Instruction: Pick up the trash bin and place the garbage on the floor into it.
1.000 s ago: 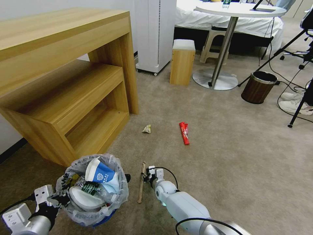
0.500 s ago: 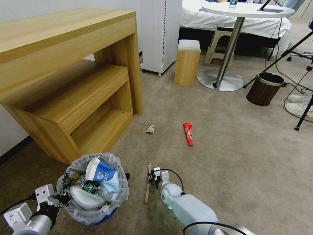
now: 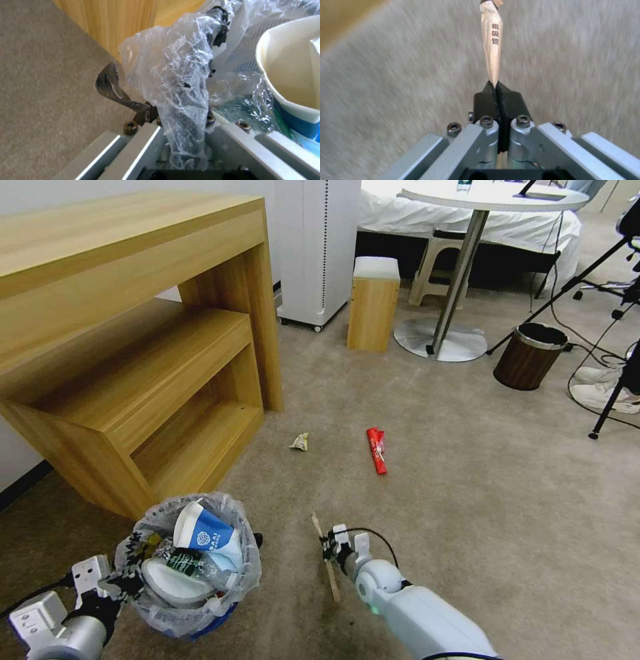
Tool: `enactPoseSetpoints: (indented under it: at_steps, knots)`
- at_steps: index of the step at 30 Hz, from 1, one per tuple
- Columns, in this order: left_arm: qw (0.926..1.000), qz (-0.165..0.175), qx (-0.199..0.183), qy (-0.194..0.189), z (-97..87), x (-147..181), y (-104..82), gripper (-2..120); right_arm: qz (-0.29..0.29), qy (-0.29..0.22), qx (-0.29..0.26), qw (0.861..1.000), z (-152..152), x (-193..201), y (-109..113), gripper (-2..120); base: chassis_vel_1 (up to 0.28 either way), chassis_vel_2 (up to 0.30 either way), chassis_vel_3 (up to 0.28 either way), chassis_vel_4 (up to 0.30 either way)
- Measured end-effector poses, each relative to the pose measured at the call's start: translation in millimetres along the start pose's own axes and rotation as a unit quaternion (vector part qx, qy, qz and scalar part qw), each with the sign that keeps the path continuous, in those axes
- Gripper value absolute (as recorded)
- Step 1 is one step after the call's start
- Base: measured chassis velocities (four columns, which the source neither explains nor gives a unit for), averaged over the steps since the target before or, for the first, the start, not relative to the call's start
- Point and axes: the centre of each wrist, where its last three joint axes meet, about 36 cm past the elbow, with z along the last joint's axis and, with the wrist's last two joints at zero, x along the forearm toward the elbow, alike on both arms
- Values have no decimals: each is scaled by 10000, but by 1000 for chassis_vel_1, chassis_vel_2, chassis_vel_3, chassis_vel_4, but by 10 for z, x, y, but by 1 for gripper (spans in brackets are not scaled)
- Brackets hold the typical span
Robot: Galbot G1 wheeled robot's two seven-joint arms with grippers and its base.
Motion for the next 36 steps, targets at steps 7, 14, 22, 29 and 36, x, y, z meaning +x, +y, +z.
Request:
enactPoseSetpoints:
  at_steps: [7,14,22,29,36]
  knots:
    - [10000,-17,-10,6,15,-12,12,1,-819,-921,20,9924,-137,196,-230,0,0,0,0,0]
    - [10000,-45,-10,7,16,-19,27,1,-1961,-2062,87,9586,-467,525,-467,0,0,0,0,0]
    - [10000,-56,-7,11,29,-9,17,1,-2989,-2728,443,9134,-930,785,-391,0,0,0,0,0]
    - [10000,-32,-22,-18,14,39,-11,1,-3800,-3063,799,8691,-1374,845,-190,0,0,0,0,0]
    - [9999,62,-73,-71,-12,157,-104,1,-4397,-3156,1251,8315,-1896,687,172,0,0,0,0,0]
